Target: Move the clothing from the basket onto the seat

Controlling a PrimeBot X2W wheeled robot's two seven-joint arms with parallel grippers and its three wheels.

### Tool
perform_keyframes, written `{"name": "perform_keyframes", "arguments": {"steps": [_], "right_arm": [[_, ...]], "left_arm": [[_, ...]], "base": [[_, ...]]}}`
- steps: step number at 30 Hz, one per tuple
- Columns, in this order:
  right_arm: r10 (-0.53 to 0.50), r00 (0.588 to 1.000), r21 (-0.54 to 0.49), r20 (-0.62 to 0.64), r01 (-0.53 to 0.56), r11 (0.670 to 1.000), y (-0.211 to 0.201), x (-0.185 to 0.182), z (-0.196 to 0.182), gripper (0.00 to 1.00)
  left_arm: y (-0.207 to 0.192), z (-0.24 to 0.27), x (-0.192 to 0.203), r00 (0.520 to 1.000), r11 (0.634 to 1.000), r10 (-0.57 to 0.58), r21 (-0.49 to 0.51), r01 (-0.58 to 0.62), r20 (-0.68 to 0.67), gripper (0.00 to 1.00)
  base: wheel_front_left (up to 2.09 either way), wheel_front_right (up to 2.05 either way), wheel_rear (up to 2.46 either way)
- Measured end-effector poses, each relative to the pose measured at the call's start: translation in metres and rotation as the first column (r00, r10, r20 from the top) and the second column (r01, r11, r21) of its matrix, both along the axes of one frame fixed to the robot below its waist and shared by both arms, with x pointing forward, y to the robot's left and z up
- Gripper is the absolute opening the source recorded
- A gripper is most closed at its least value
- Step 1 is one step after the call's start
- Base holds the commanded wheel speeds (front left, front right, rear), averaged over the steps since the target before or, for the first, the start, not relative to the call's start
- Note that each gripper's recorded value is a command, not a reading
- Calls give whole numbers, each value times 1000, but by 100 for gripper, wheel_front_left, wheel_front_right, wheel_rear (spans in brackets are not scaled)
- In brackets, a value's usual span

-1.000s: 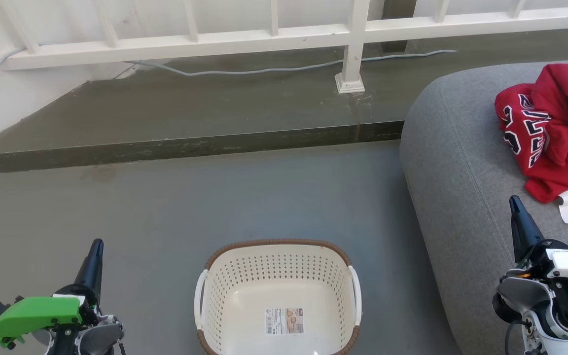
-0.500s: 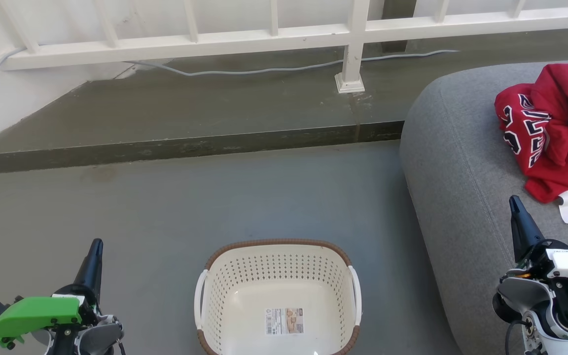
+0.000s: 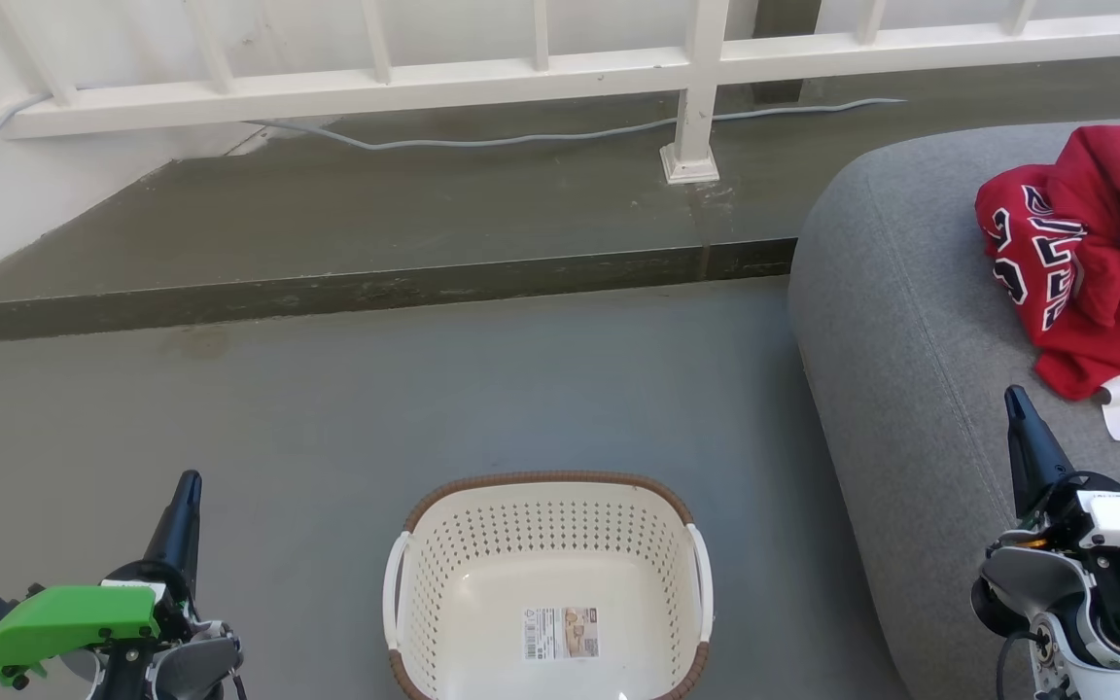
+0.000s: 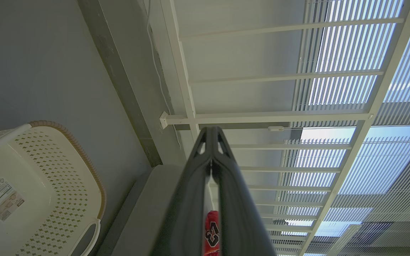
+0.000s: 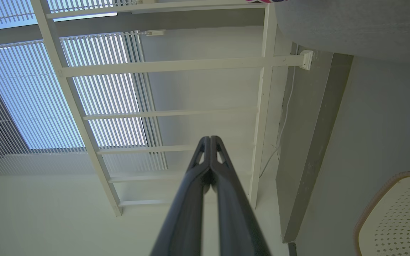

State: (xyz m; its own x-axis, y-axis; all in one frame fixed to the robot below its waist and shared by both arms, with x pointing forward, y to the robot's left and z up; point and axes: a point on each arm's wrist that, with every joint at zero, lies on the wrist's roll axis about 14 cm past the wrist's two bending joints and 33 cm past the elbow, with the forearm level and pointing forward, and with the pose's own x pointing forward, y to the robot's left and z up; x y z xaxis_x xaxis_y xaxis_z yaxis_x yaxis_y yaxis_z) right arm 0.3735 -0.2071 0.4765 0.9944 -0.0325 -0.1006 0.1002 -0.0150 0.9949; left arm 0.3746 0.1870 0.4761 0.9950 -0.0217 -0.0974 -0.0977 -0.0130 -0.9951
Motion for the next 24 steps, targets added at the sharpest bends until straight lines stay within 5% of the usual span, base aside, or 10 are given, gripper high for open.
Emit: {"name": "perform_keyframes", "arguments": {"steps": [24], "right_arm": [[-1, 1000, 0, 0, 1, 1000, 0, 0, 0, 0]], "left_arm": [[0, 0, 0, 1000, 1000, 2, -1, -2, 1, 0]], "base": [[0, 0, 0]]}}
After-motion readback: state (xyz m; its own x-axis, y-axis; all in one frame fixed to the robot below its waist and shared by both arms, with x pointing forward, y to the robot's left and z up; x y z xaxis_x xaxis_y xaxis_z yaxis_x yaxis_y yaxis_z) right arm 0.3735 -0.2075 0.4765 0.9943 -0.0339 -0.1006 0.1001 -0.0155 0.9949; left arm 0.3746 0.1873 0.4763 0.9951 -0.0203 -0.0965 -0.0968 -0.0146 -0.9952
